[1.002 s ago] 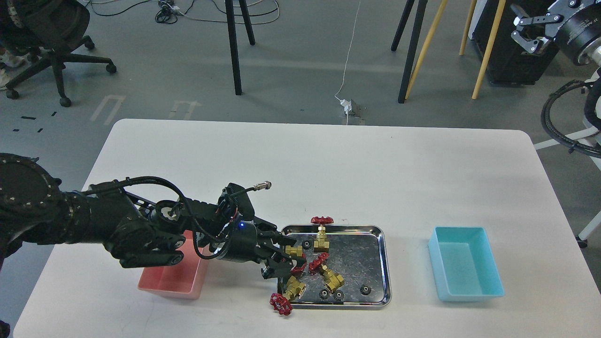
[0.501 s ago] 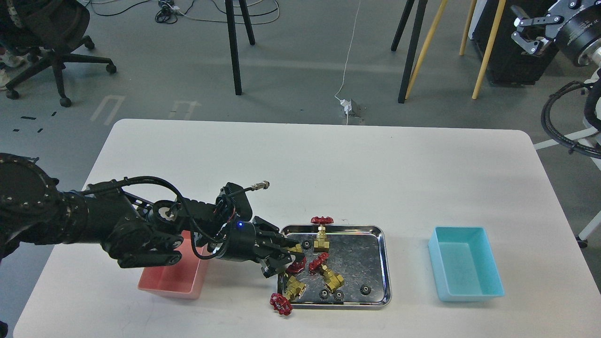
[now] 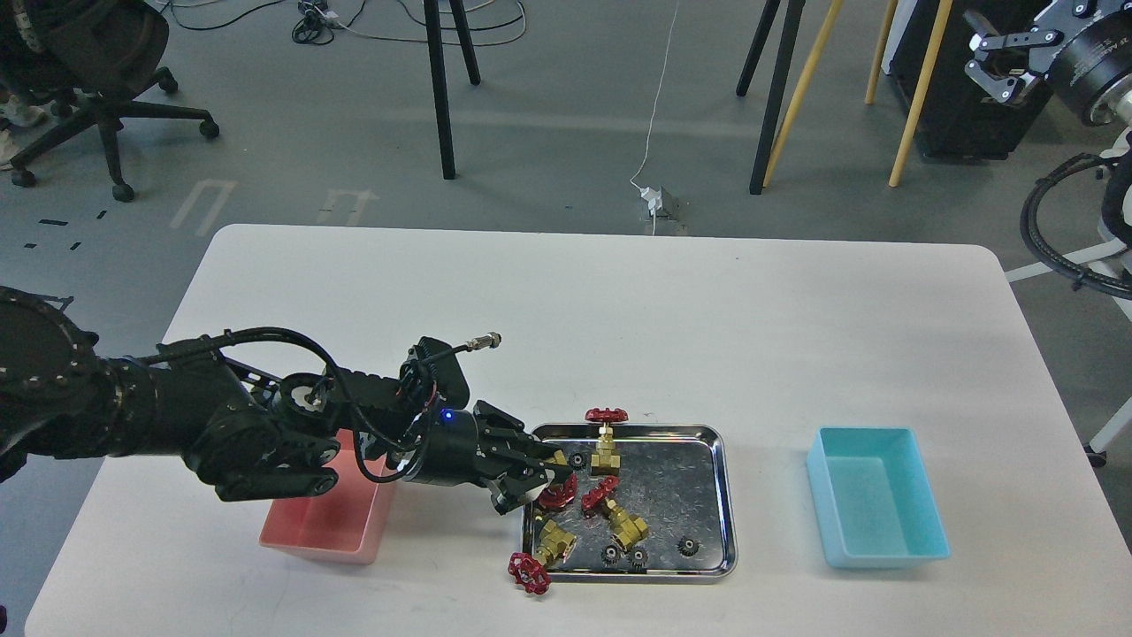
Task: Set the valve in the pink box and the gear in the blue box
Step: 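Close the left gripper on the red-handled valve, then lift the valve and carry it over the pink box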
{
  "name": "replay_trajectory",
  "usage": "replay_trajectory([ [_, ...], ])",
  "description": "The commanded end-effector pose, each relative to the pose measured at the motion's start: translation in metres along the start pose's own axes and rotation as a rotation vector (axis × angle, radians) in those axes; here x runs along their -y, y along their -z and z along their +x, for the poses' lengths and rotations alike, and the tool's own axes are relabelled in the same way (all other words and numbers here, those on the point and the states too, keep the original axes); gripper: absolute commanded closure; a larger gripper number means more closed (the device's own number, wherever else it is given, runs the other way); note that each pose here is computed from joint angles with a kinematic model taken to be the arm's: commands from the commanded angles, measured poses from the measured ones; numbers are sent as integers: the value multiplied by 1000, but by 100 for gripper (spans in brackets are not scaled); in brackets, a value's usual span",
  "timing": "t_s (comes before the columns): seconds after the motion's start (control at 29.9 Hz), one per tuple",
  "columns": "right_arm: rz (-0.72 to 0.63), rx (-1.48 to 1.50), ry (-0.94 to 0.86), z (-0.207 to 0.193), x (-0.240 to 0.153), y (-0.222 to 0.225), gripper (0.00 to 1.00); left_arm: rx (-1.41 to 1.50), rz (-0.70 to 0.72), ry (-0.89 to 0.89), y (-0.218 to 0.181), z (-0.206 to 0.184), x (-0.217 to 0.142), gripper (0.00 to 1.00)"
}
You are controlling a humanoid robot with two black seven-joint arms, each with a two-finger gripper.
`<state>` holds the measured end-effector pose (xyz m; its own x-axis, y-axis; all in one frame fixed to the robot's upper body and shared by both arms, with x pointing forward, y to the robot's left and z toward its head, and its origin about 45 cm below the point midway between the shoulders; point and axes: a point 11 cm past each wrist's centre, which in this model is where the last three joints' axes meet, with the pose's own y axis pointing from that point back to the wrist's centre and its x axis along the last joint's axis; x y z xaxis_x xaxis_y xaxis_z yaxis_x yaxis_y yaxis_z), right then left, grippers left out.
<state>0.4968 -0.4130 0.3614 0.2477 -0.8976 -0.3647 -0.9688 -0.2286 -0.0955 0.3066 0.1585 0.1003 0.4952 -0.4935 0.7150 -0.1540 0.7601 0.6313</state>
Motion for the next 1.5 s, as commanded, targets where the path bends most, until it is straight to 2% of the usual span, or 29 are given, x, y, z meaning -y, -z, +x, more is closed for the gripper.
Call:
replay_trajectory([
  [0.0,-1,0,-2,1,0,0,0,3,12,-11,4,4,-4,75],
  [0.07,-1,1,-1,0,0,-1,0,3,19,-27,7,9,-7,78],
  [0.2,-2,1,-2,1,0,-1,0,-27,-7,-55,-3,15,-11,78],
  [0.33,0,3,-1,0,0,-1,0,-37,21,-67,5,16,-26,78],
  [0.5,18,16,-1,0,0,3,0,-71,58,-140,11,32,-64,78],
  [0.63,17,20,6,-3,3,1,0,-109,110,-207,16,40,-109,78],
  [0.77,20,27,33,-16,11,1,0,-150,166,-233,17,26,-147,78],
  [0.9,46,2,86,-40,26,20,0,-175,201,-218,13,1,-172,78],
  [1.04,51,-2,119,-56,36,23,0,-204,227,-181,10,-29,-184,78],
  [1.2,49,-1,121,-57,35,22,0,-233,270,-167,8,-62,-198,78],
  [1.47,45,2,122,-57,35,20,0,-226,309,-151,14,-88,-202,78],
])
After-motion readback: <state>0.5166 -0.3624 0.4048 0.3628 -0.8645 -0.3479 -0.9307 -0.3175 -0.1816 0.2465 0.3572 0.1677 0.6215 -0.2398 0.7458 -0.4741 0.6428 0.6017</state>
